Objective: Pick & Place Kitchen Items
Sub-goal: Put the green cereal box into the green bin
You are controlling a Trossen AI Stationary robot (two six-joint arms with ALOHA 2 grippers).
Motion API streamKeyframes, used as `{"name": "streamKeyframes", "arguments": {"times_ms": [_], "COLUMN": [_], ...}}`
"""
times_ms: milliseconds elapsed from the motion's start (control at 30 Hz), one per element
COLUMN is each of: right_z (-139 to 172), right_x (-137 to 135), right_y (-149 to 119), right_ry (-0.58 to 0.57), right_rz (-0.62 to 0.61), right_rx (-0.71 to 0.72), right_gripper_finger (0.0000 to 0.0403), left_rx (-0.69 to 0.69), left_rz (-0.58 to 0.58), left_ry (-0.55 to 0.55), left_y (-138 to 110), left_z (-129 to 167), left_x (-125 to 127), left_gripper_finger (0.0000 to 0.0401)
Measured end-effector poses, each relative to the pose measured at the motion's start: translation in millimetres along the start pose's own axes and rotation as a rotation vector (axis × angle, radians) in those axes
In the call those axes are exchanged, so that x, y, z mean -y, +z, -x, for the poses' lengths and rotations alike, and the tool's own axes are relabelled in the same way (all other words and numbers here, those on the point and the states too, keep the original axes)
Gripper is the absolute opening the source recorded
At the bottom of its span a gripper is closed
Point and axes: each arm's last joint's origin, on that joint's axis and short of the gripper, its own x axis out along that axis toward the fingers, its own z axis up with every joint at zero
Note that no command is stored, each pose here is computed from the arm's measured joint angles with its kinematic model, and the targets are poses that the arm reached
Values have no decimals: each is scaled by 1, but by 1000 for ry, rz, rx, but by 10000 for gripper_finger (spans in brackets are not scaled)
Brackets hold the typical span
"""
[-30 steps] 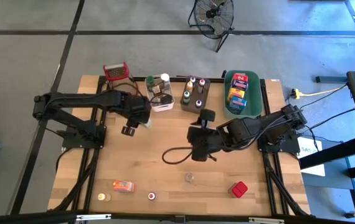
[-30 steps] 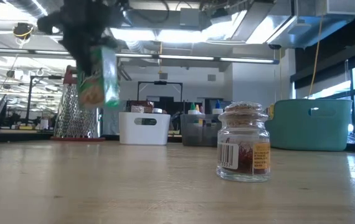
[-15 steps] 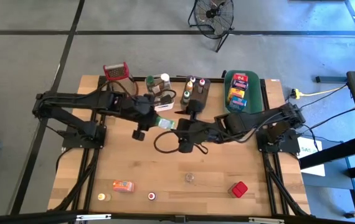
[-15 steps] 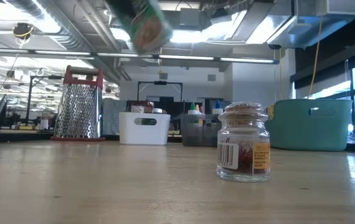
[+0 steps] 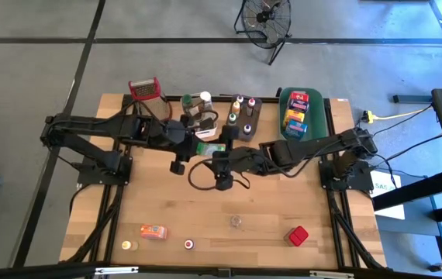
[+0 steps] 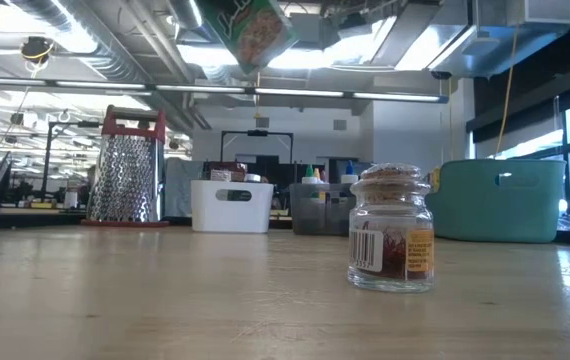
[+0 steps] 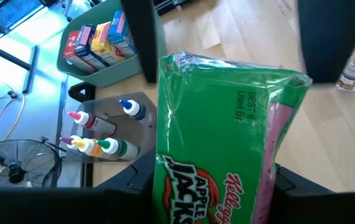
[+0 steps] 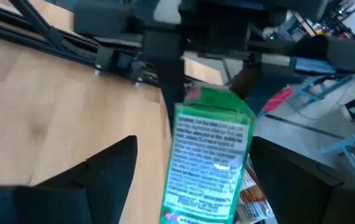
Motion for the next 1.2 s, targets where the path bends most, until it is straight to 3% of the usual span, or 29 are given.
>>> {"name": "streamKeyframes", "arguments": {"times_ms": [233, 567, 1067, 1200], "right_z": [-7, -16, -18, -18], "right_x": [12, 17, 16, 16], "right_y": [-3, -5, -6, -6], "right_ry": [-20, 79, 79, 79], "right_rz": [6, 19, 38, 38], "right_rx": [-8, 14, 11, 9], "right_gripper_finger": [313, 300, 147, 126], "left_rx": [9, 9, 9, 9], "left_rz": [-3, -5, -1, 32], "left_ry": [3, 2, 5, 4], "left_y": [1, 1, 1, 1], "left_z": [0, 0, 0, 0], "left_x": [0, 0, 0, 0], "left_gripper_finger": [150, 151, 157, 165]}}
